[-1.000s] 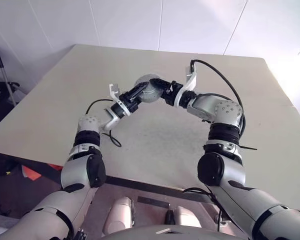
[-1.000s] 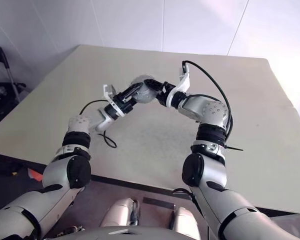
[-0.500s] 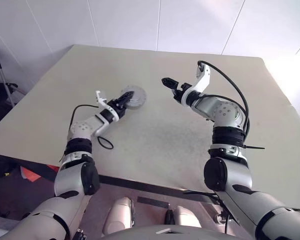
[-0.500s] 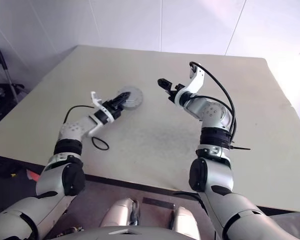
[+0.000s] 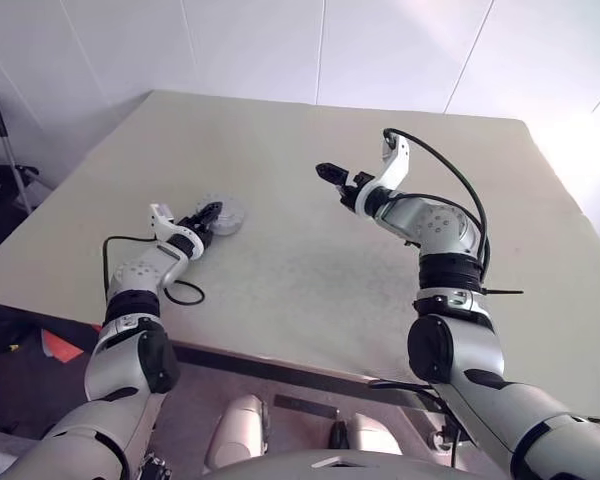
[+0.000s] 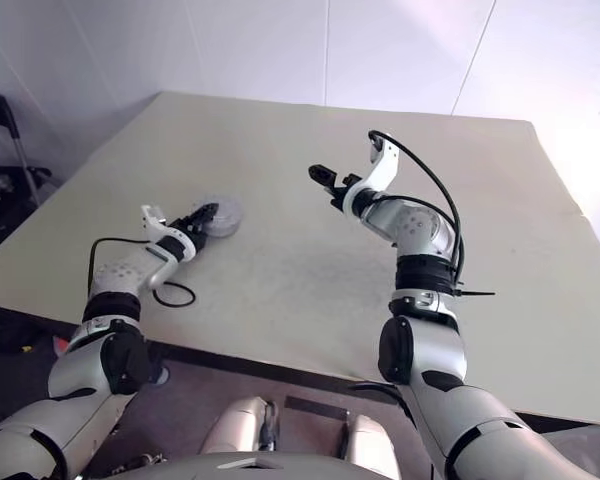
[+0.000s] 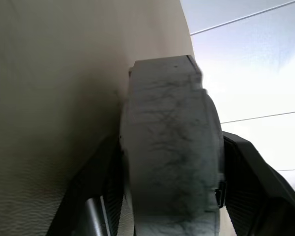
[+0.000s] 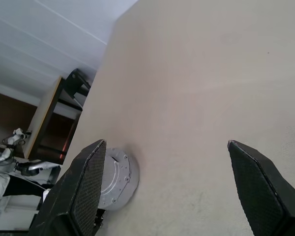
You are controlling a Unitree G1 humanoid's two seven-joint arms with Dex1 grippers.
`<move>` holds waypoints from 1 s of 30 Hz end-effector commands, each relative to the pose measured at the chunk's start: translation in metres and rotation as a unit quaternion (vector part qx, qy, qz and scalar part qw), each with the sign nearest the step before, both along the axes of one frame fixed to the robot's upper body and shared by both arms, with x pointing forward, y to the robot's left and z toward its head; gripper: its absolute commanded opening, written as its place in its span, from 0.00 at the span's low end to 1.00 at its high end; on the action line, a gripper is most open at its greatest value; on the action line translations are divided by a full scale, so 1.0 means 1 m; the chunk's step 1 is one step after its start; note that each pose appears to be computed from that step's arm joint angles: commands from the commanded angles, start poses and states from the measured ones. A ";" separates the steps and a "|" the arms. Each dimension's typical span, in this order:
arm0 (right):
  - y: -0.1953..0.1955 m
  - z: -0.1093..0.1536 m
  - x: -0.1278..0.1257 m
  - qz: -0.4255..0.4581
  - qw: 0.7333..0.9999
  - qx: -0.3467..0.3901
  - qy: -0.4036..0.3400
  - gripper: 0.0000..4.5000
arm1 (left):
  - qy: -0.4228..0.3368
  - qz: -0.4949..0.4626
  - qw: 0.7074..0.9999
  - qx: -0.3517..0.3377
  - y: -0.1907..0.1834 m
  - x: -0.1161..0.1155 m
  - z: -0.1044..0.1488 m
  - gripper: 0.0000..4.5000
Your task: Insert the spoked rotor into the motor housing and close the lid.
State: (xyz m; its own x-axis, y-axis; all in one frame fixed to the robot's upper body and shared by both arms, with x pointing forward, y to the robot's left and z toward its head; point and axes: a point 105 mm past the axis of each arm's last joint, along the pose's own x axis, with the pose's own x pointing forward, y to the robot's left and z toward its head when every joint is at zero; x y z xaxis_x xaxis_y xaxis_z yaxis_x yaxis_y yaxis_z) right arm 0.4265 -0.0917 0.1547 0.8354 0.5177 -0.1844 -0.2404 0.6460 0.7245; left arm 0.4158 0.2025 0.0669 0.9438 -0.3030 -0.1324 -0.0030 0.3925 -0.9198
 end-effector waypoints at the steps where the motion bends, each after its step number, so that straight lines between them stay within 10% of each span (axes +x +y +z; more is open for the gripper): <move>1: 0.004 0.016 0.003 0.007 1.000 0.004 -0.021 0.99 | -0.004 0.085 0.995 0.061 0.053 0.002 0.009 0.83; 11: 0.010 0.012 0.003 0.026 0.999 -0.024 -0.028 0.99 | -0.041 0.171 0.968 0.181 0.136 -0.006 0.051 0.83; 21: -0.032 0.021 -0.012 0.074 0.881 -0.375 -0.279 0.99 | -0.333 -0.084 0.835 0.430 -0.008 -0.004 0.129 0.83; 30: -0.078 -0.008 -0.049 0.204 0.846 -0.416 -0.265 0.99 | -0.342 -0.306 0.746 0.481 -0.084 -0.042 0.061 0.83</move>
